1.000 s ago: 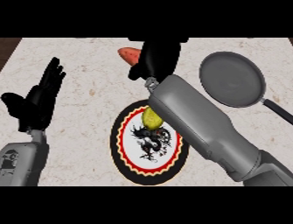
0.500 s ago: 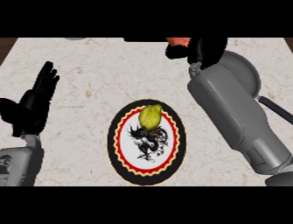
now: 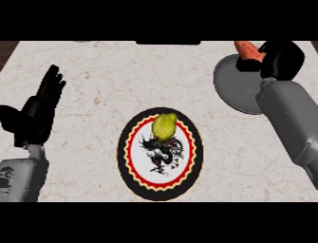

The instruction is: Pick the sweet potato from the plate and place it in the pan

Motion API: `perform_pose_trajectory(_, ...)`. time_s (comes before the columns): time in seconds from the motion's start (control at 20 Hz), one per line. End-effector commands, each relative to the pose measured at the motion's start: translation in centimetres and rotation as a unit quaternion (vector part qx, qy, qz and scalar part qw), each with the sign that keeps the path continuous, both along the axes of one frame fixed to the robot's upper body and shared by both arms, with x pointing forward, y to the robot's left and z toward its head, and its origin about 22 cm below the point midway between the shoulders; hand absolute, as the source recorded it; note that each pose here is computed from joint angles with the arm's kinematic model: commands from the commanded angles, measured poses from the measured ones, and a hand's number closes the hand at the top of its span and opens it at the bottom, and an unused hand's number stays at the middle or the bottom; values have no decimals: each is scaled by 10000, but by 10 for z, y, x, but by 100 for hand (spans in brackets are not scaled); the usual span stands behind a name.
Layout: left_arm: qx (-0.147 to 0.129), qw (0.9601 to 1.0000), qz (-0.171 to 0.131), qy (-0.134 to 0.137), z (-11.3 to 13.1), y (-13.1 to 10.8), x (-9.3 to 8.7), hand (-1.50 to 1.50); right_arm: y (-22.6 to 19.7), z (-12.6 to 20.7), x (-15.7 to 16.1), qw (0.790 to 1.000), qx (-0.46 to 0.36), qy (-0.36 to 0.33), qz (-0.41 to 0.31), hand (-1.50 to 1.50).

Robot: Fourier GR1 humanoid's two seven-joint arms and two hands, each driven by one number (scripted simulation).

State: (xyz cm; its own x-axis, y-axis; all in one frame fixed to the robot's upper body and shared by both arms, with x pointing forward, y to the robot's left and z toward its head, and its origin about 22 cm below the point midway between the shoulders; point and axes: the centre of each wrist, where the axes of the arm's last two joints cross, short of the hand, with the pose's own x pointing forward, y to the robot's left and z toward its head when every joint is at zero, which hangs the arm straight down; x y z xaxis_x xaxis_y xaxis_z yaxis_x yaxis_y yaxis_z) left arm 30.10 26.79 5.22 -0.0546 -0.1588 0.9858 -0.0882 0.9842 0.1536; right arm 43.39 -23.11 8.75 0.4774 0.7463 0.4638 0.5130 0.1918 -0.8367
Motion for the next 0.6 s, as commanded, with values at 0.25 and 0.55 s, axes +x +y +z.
perform_pose_trajectory(0.25, 49, 9996, -255, -50, 3, -9, 4, 0, -79, -36, -8, 9986, 45, -29, -521, 150)
perform_pose_trajectory(0.55, 6, 9997, -226, -136, 8, -8, 7, 0, -96, -51, -19, 9937, 1046, 138, -374, -150)
